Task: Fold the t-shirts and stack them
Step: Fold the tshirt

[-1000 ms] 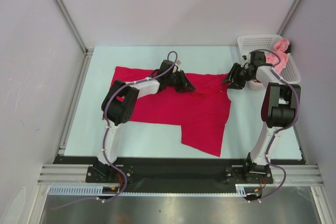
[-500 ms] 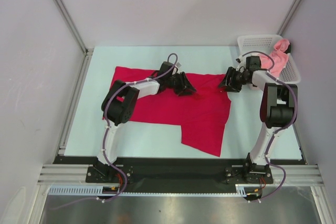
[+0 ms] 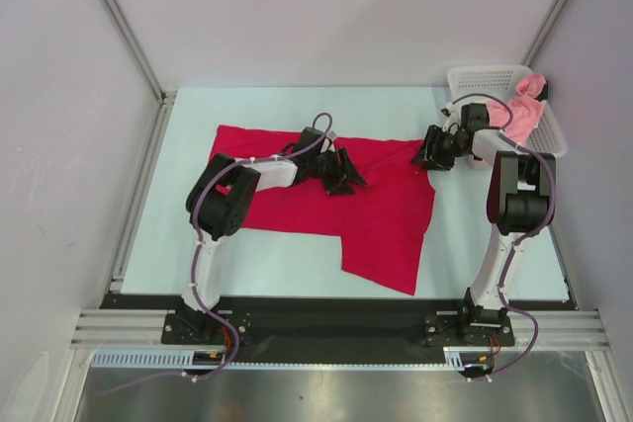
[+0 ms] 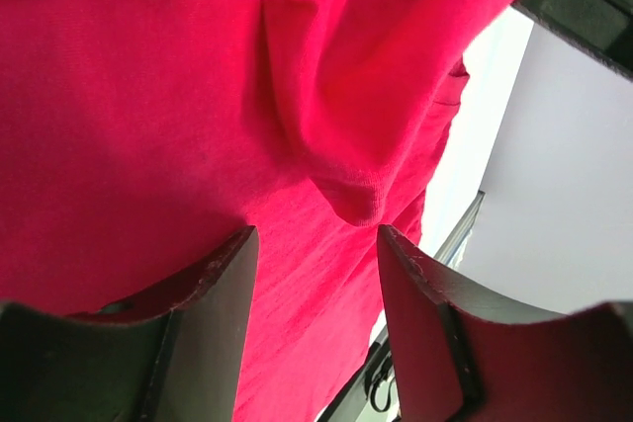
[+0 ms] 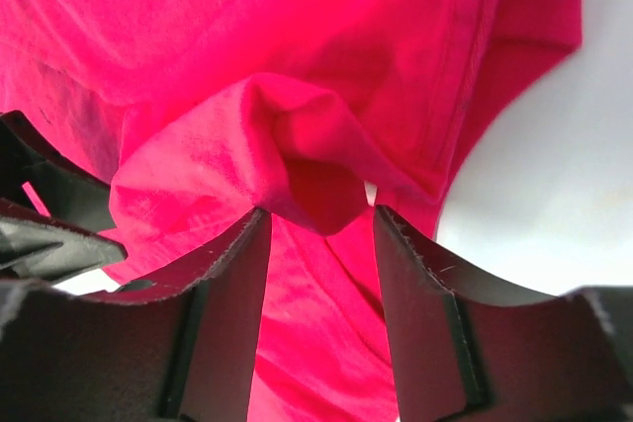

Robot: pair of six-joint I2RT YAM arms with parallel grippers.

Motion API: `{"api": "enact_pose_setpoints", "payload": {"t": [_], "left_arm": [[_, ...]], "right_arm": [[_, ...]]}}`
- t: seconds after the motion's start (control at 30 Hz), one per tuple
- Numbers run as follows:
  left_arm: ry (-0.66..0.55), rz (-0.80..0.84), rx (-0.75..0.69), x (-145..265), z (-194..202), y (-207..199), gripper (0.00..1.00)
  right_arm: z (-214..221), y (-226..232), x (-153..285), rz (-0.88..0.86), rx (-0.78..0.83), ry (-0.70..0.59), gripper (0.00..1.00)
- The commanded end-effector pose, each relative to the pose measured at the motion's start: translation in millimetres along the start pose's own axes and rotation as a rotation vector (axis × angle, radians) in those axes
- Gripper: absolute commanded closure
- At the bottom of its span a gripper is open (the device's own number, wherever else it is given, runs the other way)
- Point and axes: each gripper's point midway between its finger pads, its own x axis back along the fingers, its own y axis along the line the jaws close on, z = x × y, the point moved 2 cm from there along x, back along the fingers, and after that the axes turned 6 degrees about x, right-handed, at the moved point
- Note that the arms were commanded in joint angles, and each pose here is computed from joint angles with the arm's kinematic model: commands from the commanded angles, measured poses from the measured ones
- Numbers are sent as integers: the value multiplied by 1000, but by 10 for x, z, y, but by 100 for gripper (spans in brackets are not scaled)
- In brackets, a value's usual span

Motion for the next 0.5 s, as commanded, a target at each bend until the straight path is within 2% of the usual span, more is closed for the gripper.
{"api": "enact_pose_setpoints", "payload": {"t": [0.0,0.23,0.47], "left_arm": [[-15,83,-56,113,-17,-330,43],[-8,103,-41,152,31,-349,42],[-5,166,11,3,13,-402,48]], "right_arm": [[-152,44,-64,-12,70,-21,49],[-136,92,-129,-47,96,-25,52],[-185,130,-158,-75,57,-47,64]]}}
